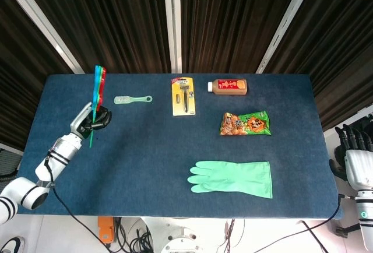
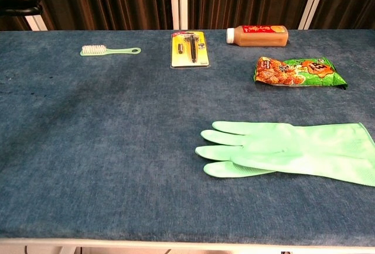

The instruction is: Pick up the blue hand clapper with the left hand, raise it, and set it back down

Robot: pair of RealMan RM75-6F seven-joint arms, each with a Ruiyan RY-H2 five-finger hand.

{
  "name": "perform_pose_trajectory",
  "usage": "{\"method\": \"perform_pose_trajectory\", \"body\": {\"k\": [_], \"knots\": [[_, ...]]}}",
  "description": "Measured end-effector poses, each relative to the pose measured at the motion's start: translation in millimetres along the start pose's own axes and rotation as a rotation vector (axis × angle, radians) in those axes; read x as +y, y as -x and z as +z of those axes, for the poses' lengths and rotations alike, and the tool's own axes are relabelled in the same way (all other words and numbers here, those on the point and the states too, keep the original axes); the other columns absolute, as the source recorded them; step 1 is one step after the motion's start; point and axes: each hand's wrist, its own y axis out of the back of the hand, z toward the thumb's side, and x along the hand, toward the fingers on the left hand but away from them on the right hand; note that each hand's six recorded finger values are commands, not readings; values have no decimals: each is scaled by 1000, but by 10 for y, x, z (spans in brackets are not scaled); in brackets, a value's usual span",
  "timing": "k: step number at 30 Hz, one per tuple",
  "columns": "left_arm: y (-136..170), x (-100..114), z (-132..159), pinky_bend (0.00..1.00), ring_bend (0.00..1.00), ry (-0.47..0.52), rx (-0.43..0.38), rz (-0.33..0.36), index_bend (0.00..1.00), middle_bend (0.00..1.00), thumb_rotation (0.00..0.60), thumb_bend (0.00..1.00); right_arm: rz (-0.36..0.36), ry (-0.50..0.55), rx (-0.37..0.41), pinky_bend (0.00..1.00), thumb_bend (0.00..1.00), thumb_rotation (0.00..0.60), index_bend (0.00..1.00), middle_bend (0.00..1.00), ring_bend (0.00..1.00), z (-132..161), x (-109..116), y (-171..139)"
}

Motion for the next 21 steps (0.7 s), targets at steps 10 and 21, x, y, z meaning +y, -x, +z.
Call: {"method": "perform_pose_trajectory", "body": {"k": [10,21], "knots": [[-22,-44,-314,1000,1000,-1081,134,-124,1000,1000,600,807,14,0,-5,0,292,600,0,5,0,-17,-16,9],[-40,-71,-477,1000,1000,-1613,229,-257,1000,1000,600,807,19,7,-8,0,292,600,0,9,0,-32,-29,14]]}}
